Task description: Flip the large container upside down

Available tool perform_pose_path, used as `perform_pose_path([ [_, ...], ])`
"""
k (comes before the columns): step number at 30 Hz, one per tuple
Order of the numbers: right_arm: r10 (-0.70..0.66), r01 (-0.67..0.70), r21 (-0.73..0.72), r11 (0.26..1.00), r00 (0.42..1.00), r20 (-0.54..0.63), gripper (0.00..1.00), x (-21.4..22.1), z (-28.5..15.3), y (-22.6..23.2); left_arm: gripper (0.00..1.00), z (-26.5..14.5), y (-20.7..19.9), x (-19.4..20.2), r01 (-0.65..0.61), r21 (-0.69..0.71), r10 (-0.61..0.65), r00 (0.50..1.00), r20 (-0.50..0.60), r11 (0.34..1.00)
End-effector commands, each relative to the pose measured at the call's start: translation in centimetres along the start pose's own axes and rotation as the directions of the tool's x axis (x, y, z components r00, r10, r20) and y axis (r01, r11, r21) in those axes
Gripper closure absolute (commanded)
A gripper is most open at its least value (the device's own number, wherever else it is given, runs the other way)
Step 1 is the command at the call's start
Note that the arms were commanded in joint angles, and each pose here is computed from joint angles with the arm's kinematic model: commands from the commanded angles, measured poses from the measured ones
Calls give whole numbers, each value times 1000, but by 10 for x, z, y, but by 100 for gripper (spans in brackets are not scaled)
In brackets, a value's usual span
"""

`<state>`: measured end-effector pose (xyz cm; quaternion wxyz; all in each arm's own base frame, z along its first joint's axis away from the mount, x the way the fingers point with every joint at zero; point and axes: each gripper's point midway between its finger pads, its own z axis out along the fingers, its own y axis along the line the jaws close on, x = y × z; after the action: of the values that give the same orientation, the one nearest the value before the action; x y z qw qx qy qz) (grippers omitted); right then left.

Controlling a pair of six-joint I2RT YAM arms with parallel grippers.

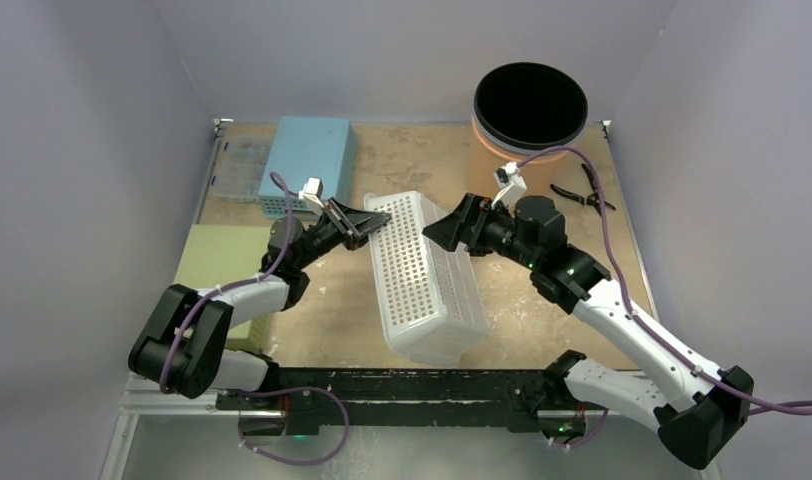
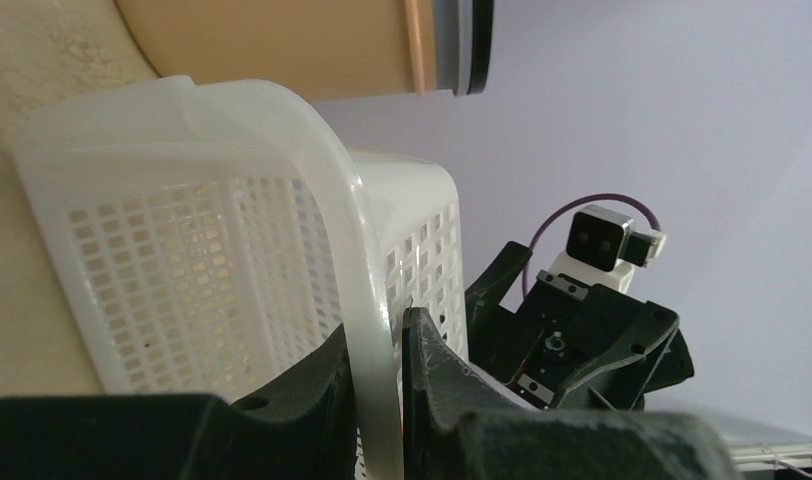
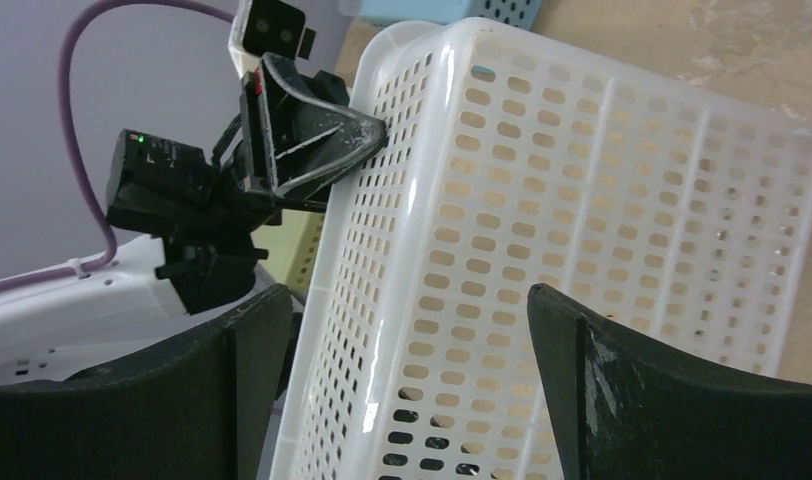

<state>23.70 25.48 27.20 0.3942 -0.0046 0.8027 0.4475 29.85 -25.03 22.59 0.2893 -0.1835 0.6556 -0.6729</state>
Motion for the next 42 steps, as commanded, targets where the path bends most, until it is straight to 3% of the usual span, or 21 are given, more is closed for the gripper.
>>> perform_pose_path([
  [1, -43, 33, 125, 992, 996, 75, 9, -19, -11, -16, 100, -3, 32, 6, -223, -122, 215, 973, -81, 967],
  [6, -48, 31, 213, 977, 996, 77, 5, -14, -15, -37, 100, -7, 60, 5, -276, -238, 250, 959, -133, 931],
  [15, 36, -59, 325, 944, 996, 77, 2, 10, -13, -76, 87, -21, 95, 4, -304, -387, 255, 951, -175, 870],
  [30, 88, -101, 321, 942, 995, 54, 1, 26, -1, -87, 66, -30, 115, 2, -283, -478, 229, 959, -169, 831],
  [42, 56, -69, 380, 922, 997, 45, 1, 29, 0, -102, 64, -34, 131, 0, -256, -529, 200, 966, -163, 809],
])
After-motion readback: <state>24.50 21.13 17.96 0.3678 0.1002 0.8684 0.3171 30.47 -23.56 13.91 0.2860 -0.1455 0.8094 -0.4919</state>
